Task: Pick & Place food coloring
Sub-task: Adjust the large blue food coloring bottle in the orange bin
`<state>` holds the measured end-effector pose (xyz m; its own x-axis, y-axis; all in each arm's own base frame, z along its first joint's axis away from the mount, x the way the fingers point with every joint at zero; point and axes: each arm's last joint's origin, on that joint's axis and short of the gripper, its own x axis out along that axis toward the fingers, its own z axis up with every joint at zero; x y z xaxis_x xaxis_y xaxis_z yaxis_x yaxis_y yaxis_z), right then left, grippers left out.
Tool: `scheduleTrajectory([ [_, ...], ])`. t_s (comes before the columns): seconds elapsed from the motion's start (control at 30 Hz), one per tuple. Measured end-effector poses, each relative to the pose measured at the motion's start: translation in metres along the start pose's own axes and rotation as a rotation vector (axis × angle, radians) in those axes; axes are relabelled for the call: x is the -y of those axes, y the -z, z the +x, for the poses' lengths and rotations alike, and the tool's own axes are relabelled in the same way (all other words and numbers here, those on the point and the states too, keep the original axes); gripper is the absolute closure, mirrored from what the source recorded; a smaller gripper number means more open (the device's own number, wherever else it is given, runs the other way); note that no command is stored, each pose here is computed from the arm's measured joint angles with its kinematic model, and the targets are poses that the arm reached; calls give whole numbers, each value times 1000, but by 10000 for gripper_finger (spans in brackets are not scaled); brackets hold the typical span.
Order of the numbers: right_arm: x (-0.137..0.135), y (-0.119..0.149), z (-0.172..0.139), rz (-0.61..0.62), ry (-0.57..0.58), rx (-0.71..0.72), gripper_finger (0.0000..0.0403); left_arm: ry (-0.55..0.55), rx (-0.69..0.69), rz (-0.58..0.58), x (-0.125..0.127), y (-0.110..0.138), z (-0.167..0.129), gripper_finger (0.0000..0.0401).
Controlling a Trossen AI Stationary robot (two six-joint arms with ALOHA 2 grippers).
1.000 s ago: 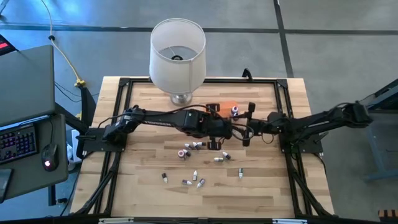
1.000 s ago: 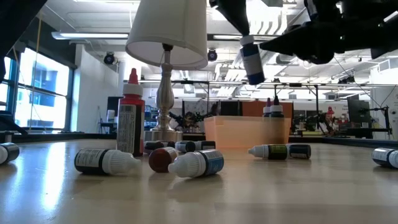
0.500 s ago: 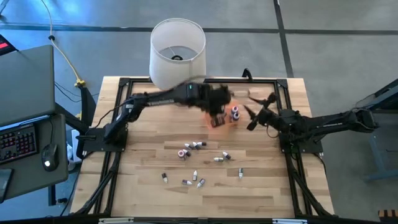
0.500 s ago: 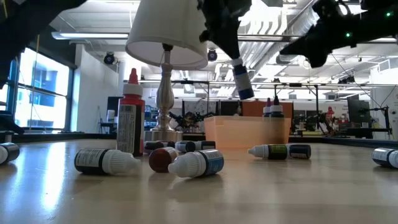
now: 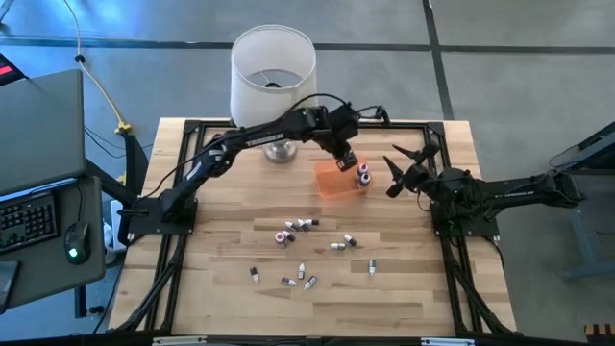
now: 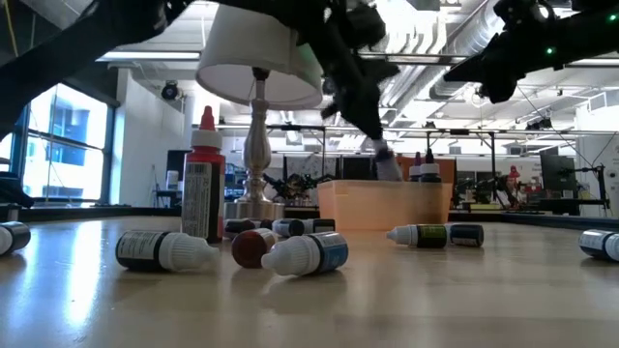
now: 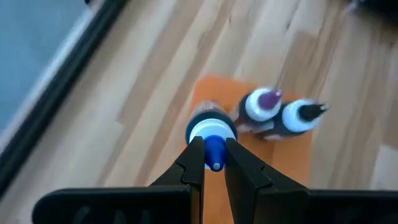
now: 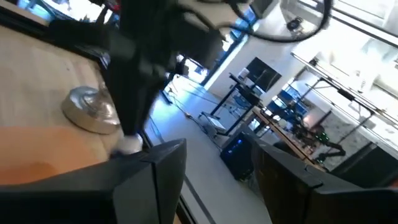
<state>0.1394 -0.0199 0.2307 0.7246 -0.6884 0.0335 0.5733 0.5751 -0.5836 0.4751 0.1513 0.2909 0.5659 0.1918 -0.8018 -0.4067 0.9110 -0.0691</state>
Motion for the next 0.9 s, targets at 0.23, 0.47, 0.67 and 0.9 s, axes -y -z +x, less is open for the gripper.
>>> scheduleTrajectory([
  [0.23,-5,10,4,45,-22,-87,227,21,-18,-3,1,2,2,371],
  [0.47,-9,32,23,144,-61,-225,227,3,8,-5,5,1,7,371],
  [0.67,-14,58,43,192,-63,-388,227,2,19,-5,4,0,7,371],
  [0.9,-21,81,63,253,-120,-476,227,1,-38,-1,6,8,23,371],
])
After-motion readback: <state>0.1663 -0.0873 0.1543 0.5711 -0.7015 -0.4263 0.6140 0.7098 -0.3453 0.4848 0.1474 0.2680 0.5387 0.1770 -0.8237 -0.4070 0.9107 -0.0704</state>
